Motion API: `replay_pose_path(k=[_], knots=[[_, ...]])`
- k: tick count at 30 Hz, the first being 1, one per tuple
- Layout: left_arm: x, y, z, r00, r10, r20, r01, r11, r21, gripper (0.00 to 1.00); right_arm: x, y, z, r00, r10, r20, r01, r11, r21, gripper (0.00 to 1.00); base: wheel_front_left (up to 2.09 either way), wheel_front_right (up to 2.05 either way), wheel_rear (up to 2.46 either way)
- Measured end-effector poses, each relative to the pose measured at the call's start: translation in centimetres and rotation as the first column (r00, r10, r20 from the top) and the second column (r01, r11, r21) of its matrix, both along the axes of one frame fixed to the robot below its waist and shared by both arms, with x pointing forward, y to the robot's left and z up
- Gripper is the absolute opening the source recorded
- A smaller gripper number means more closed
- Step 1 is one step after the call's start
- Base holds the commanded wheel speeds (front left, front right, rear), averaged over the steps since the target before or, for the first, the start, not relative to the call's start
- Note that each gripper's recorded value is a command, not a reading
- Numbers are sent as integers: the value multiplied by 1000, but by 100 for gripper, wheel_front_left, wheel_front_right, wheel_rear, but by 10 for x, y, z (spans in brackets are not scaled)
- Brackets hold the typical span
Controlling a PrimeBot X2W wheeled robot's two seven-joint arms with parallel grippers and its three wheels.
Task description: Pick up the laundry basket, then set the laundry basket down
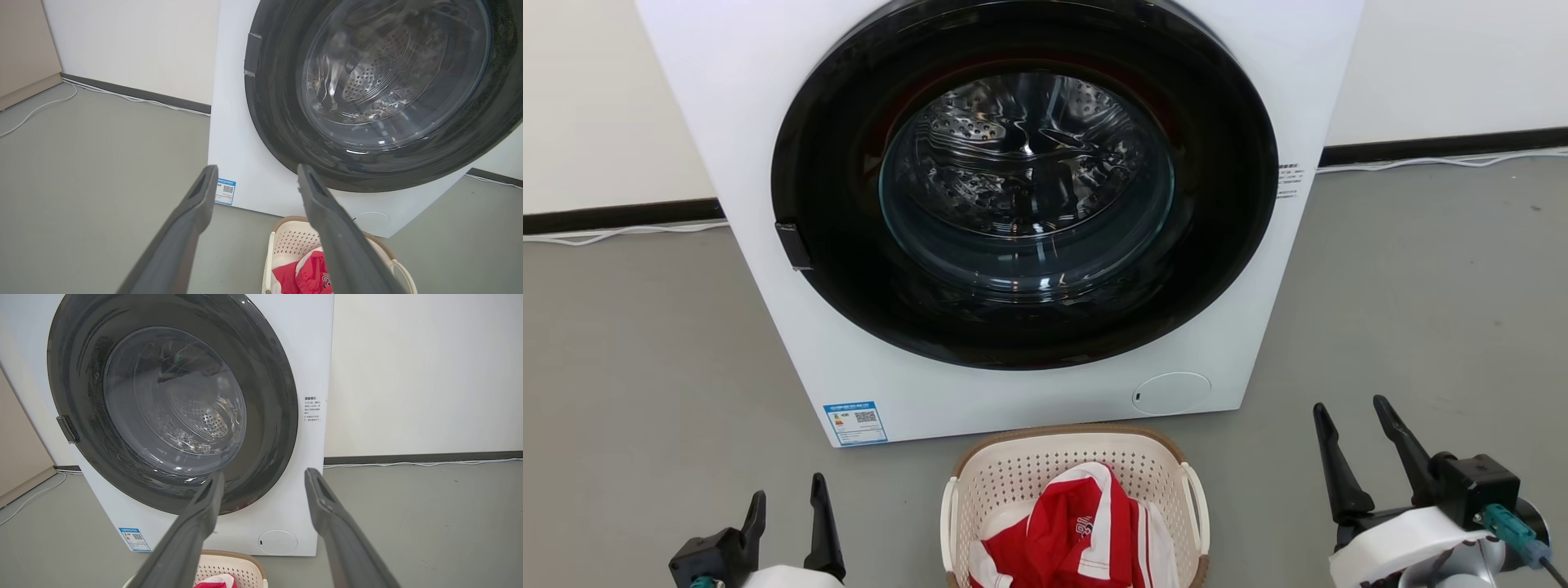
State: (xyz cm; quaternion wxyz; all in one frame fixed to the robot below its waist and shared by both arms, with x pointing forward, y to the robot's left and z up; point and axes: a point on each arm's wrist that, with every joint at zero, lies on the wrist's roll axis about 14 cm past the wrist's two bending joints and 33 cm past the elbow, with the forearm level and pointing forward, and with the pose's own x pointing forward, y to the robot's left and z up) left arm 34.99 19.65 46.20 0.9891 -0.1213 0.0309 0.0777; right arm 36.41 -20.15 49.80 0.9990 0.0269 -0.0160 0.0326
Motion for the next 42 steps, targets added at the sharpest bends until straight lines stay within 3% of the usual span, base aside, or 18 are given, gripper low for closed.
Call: replay_pose_path(k=[34,35,42], knots=[[-6,7,10,999,35,31,-36,999,7,100,0,8,-12,999,13,-38,-13,1000,5,100,0,0,0],[-6,8,13,998,42,38,-42,999,8,0,0,8,-12,999,13,-37,-13,1000,6,0,0,0,0],[-23,7,-21,996,48,-73,-50,999,-16,0,-19,12,-50,988,7,-156,1,999,50,0,0,0,0]])
